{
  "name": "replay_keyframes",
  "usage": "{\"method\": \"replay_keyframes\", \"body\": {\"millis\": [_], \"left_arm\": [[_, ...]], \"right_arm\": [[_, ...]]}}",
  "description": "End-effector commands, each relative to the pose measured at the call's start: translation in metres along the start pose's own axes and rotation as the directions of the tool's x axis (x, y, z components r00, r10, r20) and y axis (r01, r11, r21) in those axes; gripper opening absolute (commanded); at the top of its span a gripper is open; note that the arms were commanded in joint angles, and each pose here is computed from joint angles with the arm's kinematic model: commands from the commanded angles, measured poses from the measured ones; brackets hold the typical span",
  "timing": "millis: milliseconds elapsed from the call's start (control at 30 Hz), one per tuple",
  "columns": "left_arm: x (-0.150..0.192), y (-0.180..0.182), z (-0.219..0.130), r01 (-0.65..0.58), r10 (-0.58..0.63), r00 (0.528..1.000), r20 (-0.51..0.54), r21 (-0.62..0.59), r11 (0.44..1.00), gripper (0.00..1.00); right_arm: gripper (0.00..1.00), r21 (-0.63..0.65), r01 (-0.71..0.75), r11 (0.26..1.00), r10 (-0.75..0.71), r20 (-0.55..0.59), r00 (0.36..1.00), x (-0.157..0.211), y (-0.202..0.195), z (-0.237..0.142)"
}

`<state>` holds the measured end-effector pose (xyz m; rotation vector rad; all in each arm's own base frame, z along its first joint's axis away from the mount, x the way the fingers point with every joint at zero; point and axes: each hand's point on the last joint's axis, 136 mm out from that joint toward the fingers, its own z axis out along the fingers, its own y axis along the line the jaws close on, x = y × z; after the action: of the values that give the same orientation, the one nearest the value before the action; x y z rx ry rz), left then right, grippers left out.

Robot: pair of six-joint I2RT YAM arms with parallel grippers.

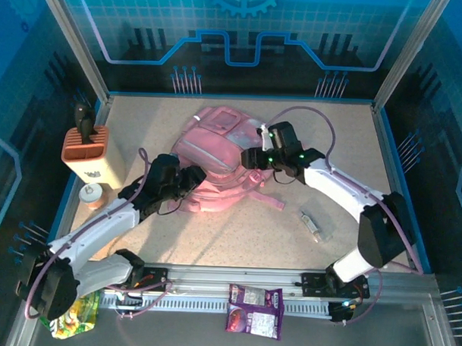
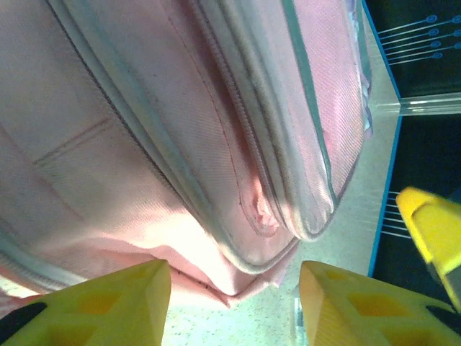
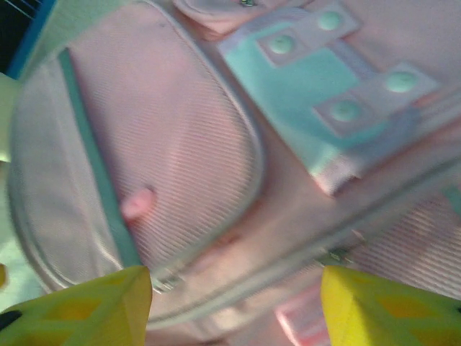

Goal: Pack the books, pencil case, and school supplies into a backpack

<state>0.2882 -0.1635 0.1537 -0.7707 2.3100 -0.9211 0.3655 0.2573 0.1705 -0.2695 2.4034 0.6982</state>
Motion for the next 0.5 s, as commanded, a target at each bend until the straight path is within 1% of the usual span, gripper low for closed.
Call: {"method": "replay_keyframes", "body": {"millis": [0, 167, 267, 467], "left_arm": [[-0.004, 0.006, -0.018, -0.094, 0.099, 0.993, 0.058, -0.089, 0.992, 0.59], [-0.004, 0.006, -0.024, -0.169, 0.182, 0.980, 0.084, -0.146, 0.975, 0.74], [-0.004, 0.000, -0.025, -0.205, 0.221, 0.970, 0.096, -0.158, 0.966, 0.80], [-0.004, -0.008, -0.021, -0.266, 0.290, 0.951, 0.107, -0.196, 0.944, 0.94]], "right_arm": [[0.64, -0.058, -0.150, 0.987, 0.143, -0.111, 0.984, 0.005, 0.008, 0.018], [0.65, -0.007, -0.167, 0.986, 0.164, -0.135, 0.977, -0.004, -0.001, 0.039], [0.64, 0.001, -0.165, 0.986, 0.163, -0.152, 0.975, -0.004, -0.004, 0.050], [0.53, -0.047, -0.160, 0.986, 0.149, -0.174, 0.973, -0.005, 0.000, 0.065]]}}
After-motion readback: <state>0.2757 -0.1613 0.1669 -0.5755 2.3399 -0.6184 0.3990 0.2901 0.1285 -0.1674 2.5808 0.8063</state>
